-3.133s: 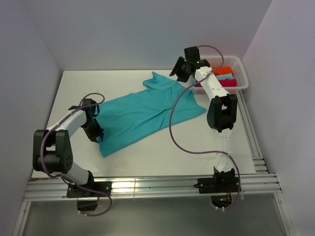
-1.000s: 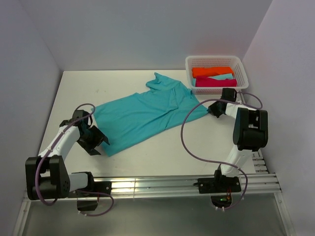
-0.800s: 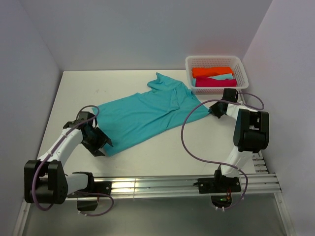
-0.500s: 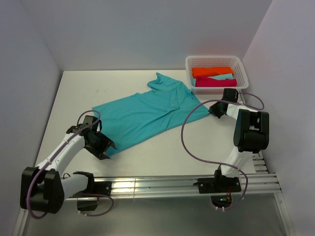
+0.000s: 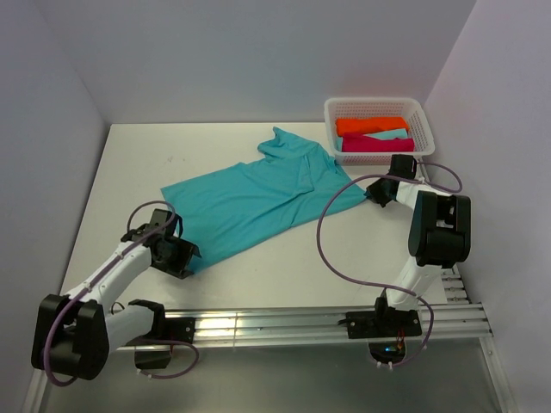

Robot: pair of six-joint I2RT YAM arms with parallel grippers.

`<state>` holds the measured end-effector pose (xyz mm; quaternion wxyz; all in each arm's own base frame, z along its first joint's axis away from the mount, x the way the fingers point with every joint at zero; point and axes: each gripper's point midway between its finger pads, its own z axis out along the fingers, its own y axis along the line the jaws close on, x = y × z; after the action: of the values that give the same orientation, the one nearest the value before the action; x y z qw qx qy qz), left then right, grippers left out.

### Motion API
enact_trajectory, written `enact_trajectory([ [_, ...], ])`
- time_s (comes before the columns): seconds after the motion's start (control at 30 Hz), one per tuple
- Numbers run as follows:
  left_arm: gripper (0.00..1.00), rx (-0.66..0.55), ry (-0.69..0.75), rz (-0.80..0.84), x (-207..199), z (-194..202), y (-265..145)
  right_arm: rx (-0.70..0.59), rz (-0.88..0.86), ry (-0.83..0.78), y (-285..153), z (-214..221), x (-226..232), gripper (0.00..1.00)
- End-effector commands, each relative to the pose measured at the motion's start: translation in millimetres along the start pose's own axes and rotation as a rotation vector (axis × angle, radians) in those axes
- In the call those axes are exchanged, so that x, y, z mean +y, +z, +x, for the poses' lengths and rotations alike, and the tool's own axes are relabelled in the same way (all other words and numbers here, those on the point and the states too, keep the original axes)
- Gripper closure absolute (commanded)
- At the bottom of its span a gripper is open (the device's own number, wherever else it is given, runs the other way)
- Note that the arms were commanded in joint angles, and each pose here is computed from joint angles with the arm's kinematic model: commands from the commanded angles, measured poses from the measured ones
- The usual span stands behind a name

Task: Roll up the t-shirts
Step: Fold the tshirt

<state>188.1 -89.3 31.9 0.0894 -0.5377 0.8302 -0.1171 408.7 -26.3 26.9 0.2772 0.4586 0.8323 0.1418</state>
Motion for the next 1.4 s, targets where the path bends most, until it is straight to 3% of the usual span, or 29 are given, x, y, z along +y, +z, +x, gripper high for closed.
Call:
enact_trajectory([
  [0.0, 0.44, -0.067, -0.084, 0.033, -9.1, -7.9, 4.3, -0.058, -0.031, 0.000, -8.2, -19.7, 15.6, 1.00],
  [0.47, 0.45, -0.063, -0.099, -0.063, 7.8, 8.6, -9.4, -0.045, -0.023, 0.001, -3.3, -16.6, 12.6, 1.00],
  [0.77, 0.49, -0.084, -0.137, -0.092, 19.6, 7.5, 20.5, -0.037, -0.038, 0.015, -2.5, -16.7, 16.6, 1.00],
  [0.9, 0.56, -0.137, -0.107, -0.139, 18.4, -2.5, 24.5, -0.025, -0.044, 0.021, -3.3, -13.7, 16.7, 1.00],
  [0.97, 0.68, -0.161, -0.104, -0.156, 14.8, -7.2, 23.4, -0.024, -0.049, 0.021, -5.2, -12.3, 17.2, 1.00],
  [1.17, 0.88, -0.254, -0.080, -0.178, -0.1, -27.2, 20.3, -0.016, -0.057, 0.033, -11.4, -5.9, 14.0, 1.00],
  [1.23, 1.00, -0.279, -0.053, -0.209, 1.3, -37.4, 23.6, -0.012, -0.054, 0.036, -13.4, -2.8, 11.3, 1.00],
  [1.37, 1.00, -0.299, -0.054, -0.249, 2.4, -59.4, 27.9, -0.013, -0.063, 0.043, -18.9, 2.0, 10.2, 1.00],
])
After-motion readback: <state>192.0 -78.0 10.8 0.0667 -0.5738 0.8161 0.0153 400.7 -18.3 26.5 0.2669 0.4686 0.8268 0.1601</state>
